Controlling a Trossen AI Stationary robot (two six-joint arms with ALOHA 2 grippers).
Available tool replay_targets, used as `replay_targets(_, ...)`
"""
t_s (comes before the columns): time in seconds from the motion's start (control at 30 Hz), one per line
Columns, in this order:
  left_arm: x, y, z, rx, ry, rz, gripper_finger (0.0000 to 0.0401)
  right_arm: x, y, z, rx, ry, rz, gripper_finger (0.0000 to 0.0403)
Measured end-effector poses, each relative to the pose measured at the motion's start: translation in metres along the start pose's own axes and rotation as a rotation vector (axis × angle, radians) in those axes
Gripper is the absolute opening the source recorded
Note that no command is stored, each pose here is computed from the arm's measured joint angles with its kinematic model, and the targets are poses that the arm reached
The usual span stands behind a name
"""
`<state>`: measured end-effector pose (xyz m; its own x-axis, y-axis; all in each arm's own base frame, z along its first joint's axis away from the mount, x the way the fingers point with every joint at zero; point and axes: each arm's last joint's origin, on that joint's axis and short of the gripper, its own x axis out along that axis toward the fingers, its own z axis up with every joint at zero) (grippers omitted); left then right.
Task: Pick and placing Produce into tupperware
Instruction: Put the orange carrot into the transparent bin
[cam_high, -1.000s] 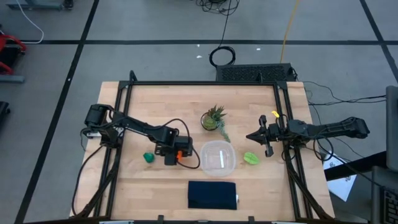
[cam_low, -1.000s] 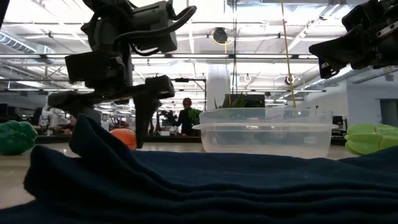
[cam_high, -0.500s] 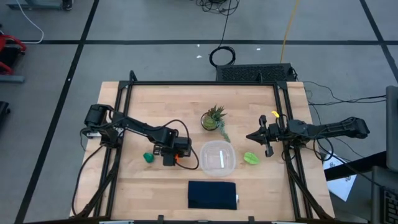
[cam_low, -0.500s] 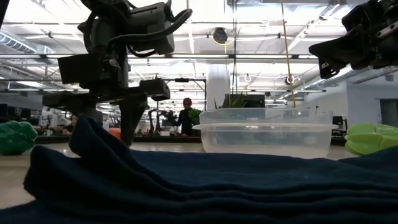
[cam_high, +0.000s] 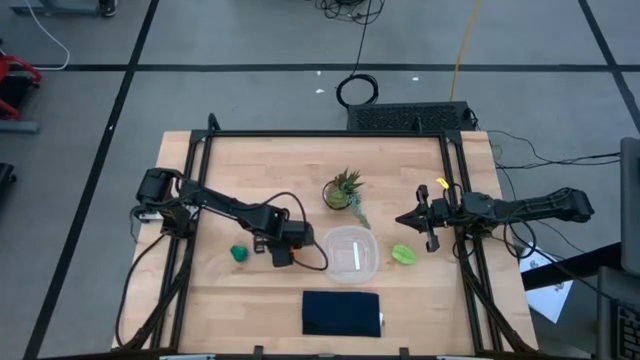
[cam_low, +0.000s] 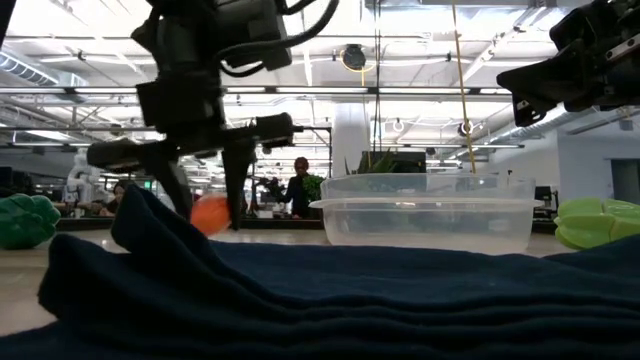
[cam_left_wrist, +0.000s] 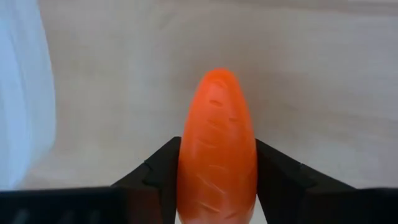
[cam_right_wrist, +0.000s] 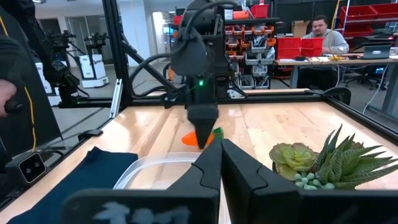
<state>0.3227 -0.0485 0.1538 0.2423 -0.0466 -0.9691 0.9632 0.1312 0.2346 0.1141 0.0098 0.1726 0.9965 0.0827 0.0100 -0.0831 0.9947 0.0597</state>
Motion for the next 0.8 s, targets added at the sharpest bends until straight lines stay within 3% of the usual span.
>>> replay_targets(0.17, -0.005, 0.004, 0.0, -0.045, 0.026, 0.008, 0.0164, 0.0, 0.0, 0.0, 0.0, -0.005, 0.0, 0.0)
replay_targets(0.3, -0.013, 0.005, 0.0, -0.073, 0.04, -0.048, 0.0151, 0.0, 0.0, 0.001, 0.001, -0.007, 0.0, 0.0)
replay_targets(0.8, -0.051, 0.026, -0.001, -0.353, -0.152, -0.156, 0.016, 0.0, 0.0, 0.003, 0.007, -0.034, 0.002, 0.0)
